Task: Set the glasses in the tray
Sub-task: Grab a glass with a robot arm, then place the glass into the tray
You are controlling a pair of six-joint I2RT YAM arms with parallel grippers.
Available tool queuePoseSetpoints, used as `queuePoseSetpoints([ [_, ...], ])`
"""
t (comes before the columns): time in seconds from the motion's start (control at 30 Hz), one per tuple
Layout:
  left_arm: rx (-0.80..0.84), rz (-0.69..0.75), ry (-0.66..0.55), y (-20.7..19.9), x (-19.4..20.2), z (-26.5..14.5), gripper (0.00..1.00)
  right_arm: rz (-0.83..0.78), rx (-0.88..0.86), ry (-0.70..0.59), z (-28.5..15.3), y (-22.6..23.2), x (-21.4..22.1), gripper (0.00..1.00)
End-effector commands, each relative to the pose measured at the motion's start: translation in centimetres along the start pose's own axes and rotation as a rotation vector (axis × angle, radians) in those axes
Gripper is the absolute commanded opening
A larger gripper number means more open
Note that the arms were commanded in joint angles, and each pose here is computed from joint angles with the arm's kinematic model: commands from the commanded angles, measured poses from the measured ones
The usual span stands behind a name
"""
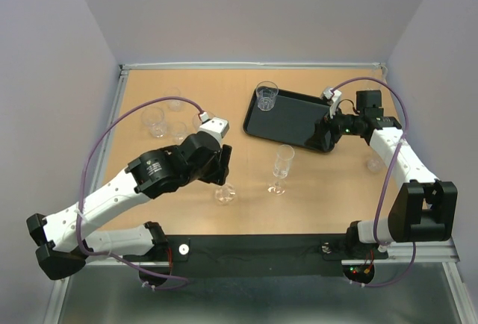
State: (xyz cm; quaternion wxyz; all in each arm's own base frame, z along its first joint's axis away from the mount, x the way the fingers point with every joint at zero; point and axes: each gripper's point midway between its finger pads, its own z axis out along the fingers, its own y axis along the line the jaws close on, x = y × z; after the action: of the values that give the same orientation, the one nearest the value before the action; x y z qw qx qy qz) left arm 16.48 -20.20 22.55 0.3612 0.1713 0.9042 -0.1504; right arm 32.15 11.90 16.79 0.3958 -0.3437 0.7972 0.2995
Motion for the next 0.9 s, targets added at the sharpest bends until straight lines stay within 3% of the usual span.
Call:
queuePoseSetpoints([
  [0.0,0.036,-0.016,-0.132,-1.0,-3.8,-1.3,0.29,-0.026,-0.003,-0.029,0.1,-0.1,-0.8,0.99],
  [0.87,0.002,0.055,-0.340,-3.5,-14.3,0.2,0.29,-0.023,0.001,-0.023,0.2,-0.2,-0.7,0.99],
])
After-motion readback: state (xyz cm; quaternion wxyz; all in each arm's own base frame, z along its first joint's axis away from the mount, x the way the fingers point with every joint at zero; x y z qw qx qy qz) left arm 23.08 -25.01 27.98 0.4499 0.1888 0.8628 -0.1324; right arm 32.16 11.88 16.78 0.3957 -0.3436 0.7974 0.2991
